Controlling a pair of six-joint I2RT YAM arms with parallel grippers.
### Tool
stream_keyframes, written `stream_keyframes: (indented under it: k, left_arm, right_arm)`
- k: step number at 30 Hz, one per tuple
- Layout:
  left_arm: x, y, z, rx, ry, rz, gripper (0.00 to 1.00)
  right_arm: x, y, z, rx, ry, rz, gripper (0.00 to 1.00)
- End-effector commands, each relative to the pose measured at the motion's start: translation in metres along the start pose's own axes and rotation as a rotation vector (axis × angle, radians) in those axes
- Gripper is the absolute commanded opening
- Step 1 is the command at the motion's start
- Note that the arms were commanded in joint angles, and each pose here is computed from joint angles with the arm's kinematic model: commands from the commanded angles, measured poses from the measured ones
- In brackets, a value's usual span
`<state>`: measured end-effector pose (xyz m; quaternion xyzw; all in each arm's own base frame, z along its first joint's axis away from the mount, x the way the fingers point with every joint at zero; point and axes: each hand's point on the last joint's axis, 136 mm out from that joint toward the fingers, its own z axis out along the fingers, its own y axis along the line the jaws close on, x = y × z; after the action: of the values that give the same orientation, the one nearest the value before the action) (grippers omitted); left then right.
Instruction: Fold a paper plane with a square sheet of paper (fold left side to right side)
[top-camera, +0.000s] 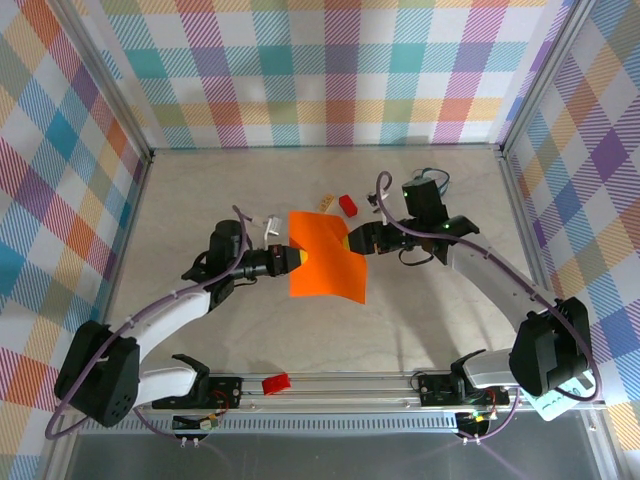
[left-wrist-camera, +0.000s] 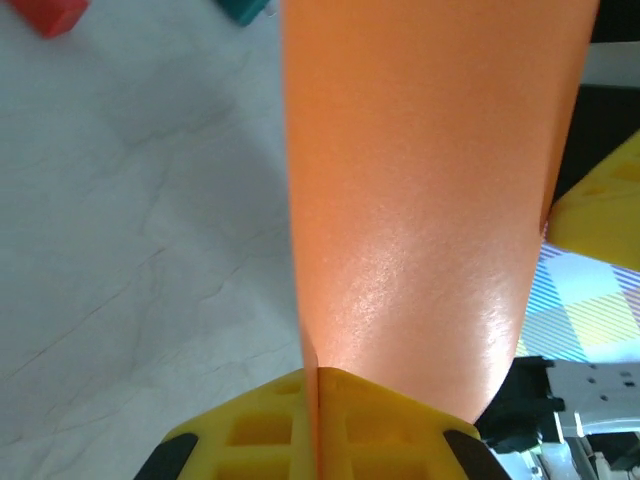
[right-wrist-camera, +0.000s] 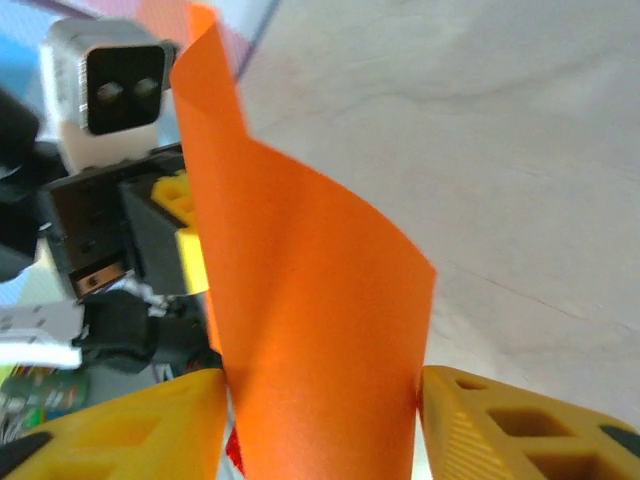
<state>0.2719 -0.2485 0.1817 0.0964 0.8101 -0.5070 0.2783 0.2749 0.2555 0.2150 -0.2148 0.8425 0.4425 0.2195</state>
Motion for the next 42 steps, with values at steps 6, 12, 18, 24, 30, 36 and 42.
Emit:
stream_keyframes:
  k: [6, 12, 18, 24, 30, 36, 42]
  left_arm:
    - [0.041, 0.077, 0.03, -0.253, 0.241, -0.206, 0.0]
    - [0.054, 0.106, 0.039, -0.381, 0.332, -0.188, 0.0]
    - [0.059, 0.113, 0.039, -0.422, 0.375, -0.184, 0.0]
    - [0.058, 0.111, 0.039, -0.417, 0.368, -0.189, 0.0]
    - [0.052, 0.102, 0.04, -0.399, 0.351, -0.192, 0.06]
    - [0.043, 0.086, 0.04, -0.354, 0.329, -0.191, 0.16]
    - [0.032, 0.067, 0.039, -0.308, 0.301, -0.173, 0.28]
  right_arm:
    - [0.037, -0.077, 0.028, 0.218, 0.086, 0.259, 0.57]
    - [0.06, -0.105, 0.052, 0.257, 0.12, 0.376, 0.43]
    - [0.082, -0.121, 0.067, 0.299, 0.185, 0.411, 0.29]
    - [0.097, -0.13, 0.079, 0.306, 0.229, 0.443, 0.15]
    - [0.115, -0.143, 0.085, 0.344, 0.279, 0.479, 0.05]
    - [0.133, -0.154, 0.086, 0.388, 0.322, 0.507, 0.02]
    - [0.144, -0.16, 0.086, 0.414, 0.347, 0.516, 0.02]
